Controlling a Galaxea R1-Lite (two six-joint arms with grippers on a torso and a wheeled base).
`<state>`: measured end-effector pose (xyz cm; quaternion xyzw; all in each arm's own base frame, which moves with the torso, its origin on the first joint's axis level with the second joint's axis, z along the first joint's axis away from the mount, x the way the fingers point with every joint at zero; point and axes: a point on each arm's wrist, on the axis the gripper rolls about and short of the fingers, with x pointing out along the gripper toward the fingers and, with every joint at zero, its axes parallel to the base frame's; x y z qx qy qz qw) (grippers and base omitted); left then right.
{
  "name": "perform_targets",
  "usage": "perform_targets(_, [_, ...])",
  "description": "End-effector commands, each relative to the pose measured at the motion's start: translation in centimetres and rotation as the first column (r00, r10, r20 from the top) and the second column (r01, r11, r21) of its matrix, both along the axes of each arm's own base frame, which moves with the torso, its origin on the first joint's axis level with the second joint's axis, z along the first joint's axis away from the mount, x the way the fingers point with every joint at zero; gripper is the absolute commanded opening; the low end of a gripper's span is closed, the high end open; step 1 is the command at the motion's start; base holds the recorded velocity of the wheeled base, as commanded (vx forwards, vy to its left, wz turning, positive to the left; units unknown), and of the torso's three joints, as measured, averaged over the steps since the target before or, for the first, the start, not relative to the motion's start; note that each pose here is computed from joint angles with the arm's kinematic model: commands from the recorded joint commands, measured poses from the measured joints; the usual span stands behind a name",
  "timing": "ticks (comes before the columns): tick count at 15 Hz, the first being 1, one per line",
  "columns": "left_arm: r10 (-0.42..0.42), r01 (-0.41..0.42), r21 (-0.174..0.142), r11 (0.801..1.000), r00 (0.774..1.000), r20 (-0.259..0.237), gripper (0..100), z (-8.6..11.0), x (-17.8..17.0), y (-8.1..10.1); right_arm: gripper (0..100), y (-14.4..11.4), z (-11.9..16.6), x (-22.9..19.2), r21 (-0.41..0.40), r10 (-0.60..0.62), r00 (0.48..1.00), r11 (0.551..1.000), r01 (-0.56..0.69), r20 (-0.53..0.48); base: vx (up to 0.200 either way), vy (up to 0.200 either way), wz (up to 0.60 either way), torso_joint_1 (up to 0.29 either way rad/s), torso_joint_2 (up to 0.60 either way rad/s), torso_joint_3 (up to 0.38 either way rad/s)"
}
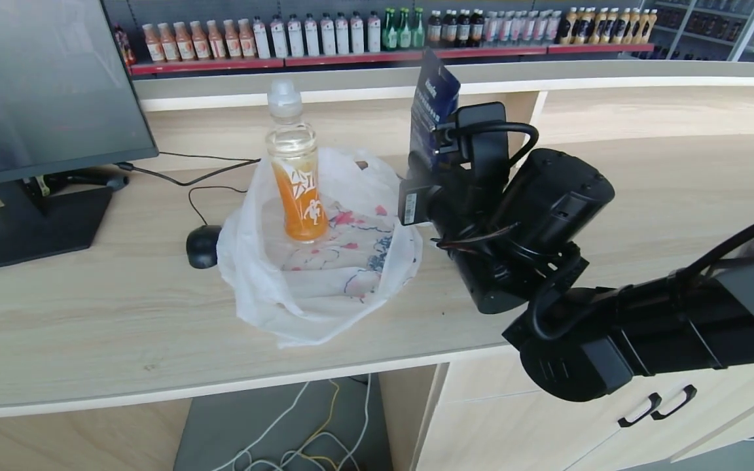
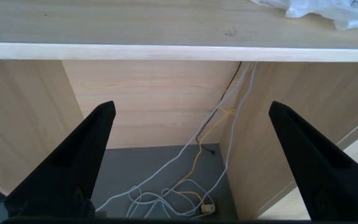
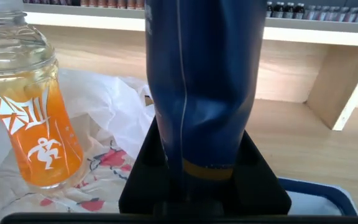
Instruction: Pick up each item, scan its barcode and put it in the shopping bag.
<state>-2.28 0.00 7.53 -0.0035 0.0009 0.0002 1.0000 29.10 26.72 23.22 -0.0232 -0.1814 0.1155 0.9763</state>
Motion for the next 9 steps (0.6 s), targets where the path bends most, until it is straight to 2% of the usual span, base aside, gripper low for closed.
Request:
perform_targets(1, [0.001,-0.001,-0.001,1.0,1.0,0.0,100,0.0,0.0,0.0,0,-0.05,0.16,-0.1,0.005,0.0,1.0,1.0,0.0,0.003,0.0,0.2,0.0,0.002,0.0,-0.002])
perform_targets(3, [0.0,0.0,-0.001,1.0,1.0,0.0,100,0.0,0.0,0.0,0,-0.05,0.18,-0.1,0.008,0.001,1.0,1.0,-0.001,0.003,0.0,0.2,0.0,0.0,0.0,0.002])
perform_targets(9, [0.0,0.0,0.002,1.0,1.0,0.002,100,0.02,0.0,0.0,0,-0.09,-0.19,-0.14,0.006,0.002,1.0,1.0,-0.002,-0.009,0.0,0.0,0.0,0.0,0.0,0.0])
